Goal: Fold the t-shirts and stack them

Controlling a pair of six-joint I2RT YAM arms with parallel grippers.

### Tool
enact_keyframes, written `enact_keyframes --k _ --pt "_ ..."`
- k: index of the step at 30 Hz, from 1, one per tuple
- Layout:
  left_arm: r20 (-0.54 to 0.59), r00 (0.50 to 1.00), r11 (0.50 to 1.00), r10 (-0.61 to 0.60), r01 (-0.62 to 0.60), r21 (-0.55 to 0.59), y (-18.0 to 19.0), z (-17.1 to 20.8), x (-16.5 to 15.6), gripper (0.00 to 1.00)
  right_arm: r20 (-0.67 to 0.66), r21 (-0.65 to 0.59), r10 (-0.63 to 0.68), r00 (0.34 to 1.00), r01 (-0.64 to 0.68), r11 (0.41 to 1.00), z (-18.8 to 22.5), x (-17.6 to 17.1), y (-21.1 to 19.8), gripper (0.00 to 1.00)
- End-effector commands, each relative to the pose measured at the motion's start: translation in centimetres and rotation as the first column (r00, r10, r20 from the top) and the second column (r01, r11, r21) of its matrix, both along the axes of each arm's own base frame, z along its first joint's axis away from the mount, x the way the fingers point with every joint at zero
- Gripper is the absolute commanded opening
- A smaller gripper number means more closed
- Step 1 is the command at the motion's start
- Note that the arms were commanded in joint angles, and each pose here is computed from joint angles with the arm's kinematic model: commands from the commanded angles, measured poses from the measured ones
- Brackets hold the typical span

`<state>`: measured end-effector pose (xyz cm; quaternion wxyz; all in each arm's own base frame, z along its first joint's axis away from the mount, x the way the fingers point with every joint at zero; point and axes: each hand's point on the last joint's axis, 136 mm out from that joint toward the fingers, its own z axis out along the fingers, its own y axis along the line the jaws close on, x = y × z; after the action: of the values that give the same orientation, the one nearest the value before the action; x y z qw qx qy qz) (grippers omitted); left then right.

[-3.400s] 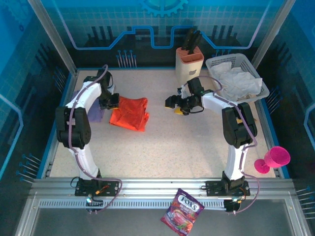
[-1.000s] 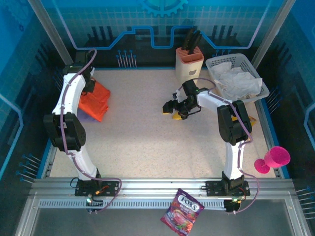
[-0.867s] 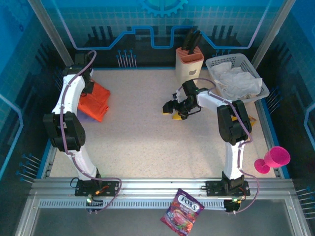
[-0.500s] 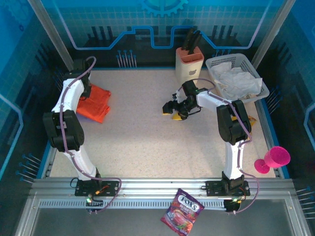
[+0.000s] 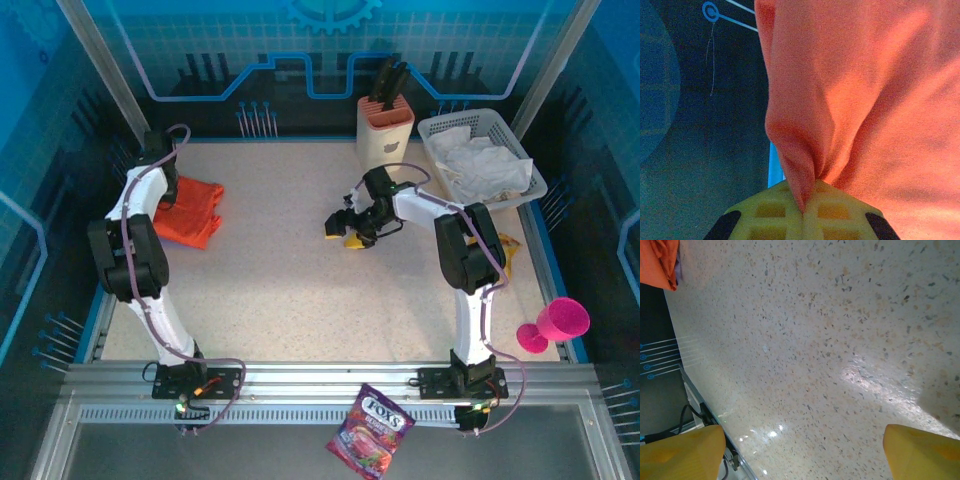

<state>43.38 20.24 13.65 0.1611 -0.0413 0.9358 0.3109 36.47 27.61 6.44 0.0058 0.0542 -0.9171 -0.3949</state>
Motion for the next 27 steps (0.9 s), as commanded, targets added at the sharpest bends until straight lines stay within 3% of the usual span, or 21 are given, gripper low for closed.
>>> enact_keyframes --k 1,13,23,26,27 --pt "0.019 0.998 0.998 0.054 -0.055 0.035 2.3 -1.0 0.2 0.00 -0.007 -0.005 0.030 1.000 -0.030 1.000 -0.3 -0.7 0.3 0.84" --pt "0.027 0.996 0.995 0.084 -0.086 0.059 3.8 -4.4 0.8 0.00 -0.007 -0.013 0.037 0.999 -0.037 0.999 -0.2 -0.9 0.2 0.84" --pt "0.053 0.991 0.989 0.123 -0.127 0.080 4.7 -5.0 0.7 0.00 -0.013 -0.015 0.042 0.999 -0.043 0.999 -0.3 -1.1 0.2 0.84" --pt "0.051 0.989 0.985 0.139 -0.143 0.096 5.0 -4.9 0.4 0.07 -0.014 -0.013 0.044 0.999 -0.044 0.999 -0.3 -1.1 0.2 0.84" --pt "0.056 0.987 0.983 0.148 -0.153 0.097 5.2 -4.8 0.3 0.20 -0.011 -0.012 0.045 0.999 -0.045 0.999 -0.2 -1.1 0.3 0.84"
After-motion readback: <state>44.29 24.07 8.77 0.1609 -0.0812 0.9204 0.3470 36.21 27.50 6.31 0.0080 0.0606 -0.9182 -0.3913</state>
